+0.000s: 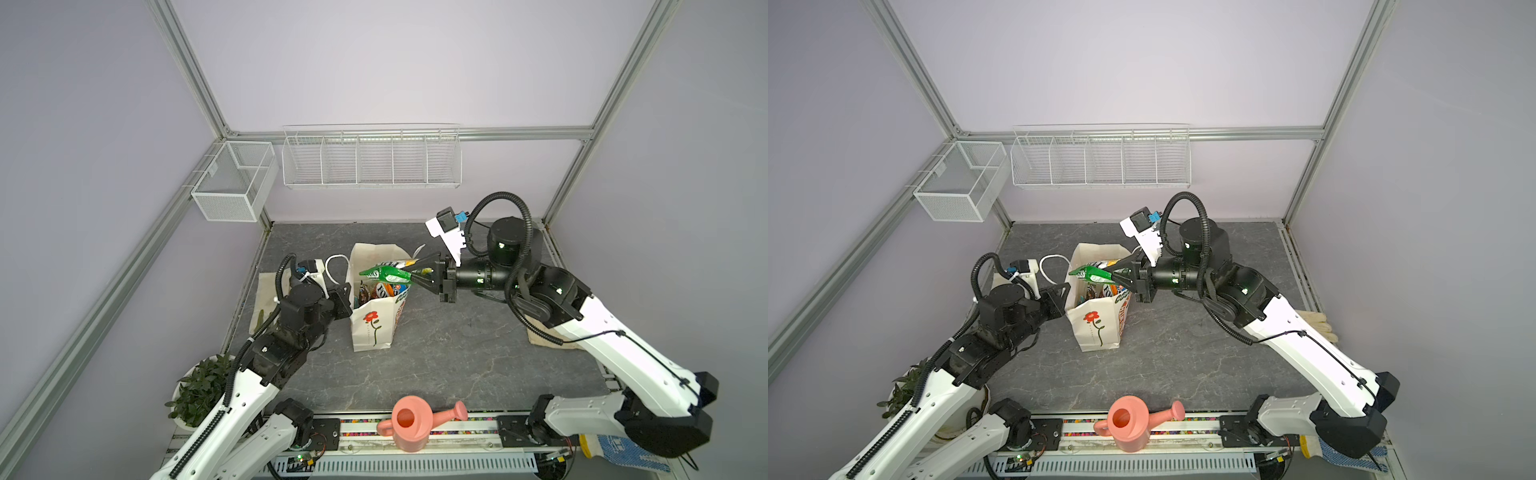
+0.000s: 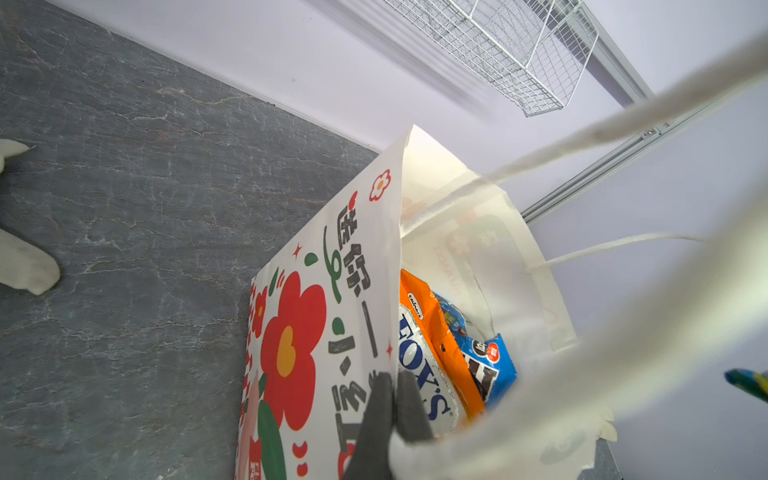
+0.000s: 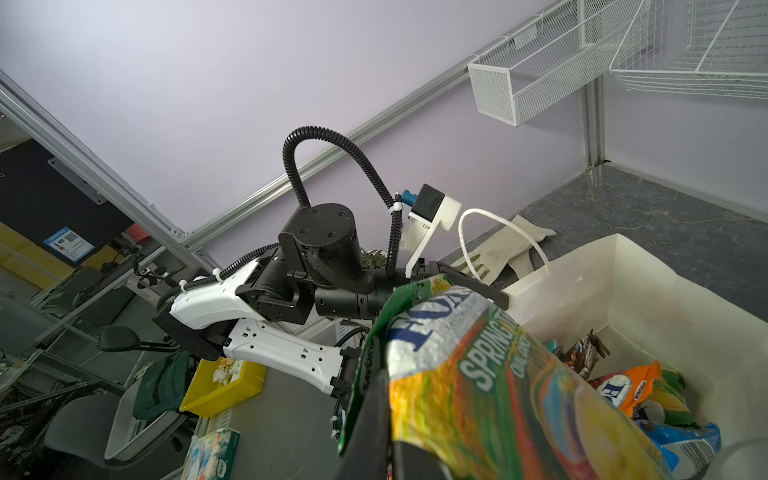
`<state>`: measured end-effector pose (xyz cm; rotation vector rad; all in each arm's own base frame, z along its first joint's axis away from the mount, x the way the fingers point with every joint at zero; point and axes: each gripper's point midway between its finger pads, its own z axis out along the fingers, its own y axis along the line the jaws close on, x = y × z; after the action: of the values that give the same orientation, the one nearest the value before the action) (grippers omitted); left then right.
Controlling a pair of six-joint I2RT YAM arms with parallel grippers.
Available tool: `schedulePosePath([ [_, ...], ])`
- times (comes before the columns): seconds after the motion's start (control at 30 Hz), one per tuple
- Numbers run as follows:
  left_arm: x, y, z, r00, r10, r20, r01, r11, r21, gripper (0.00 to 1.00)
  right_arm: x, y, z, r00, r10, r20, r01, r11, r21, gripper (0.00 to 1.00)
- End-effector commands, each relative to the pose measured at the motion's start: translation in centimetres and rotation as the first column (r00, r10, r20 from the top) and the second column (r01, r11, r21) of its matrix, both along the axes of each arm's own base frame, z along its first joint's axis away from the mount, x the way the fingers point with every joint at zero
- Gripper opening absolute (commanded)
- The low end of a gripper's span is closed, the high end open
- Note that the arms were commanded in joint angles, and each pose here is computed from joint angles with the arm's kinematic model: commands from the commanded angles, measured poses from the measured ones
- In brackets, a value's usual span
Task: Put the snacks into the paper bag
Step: 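Carry the FOXS bag with the right gripper over the paper bag opening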
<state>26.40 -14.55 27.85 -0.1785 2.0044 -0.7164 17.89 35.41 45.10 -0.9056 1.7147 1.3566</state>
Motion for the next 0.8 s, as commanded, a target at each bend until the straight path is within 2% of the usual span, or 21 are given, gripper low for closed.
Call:
schedulePosePath([
  [0.0, 0.0, 0.2, -0.1, 1.000, 0.013, 0.002, -0.013, 1.000, -0.016, 0.00, 0.0, 0.7, 2.8, 0.998, 0.016, 0.058, -0.021, 0.996, 0.082, 0.07],
  [0.27, -0.4, 0.4, 0.8, 1.000, 0.011, 0.025, -0.010, 0.999, -0.041, 0.00, 1.7, 2.5, 1.8, 1.000, 0.005, 0.030, -0.007, 0.998, 0.063, 0.07],
  [0.77, -0.7, 0.4, 0.9, 1.000, 0.006, 0.030, -0.004, 0.999, -0.054, 0.00, 4.9, 4.7, -3.1, 0.996, -0.068, -0.056, 0.065, 0.996, -0.067, 0.07],
])
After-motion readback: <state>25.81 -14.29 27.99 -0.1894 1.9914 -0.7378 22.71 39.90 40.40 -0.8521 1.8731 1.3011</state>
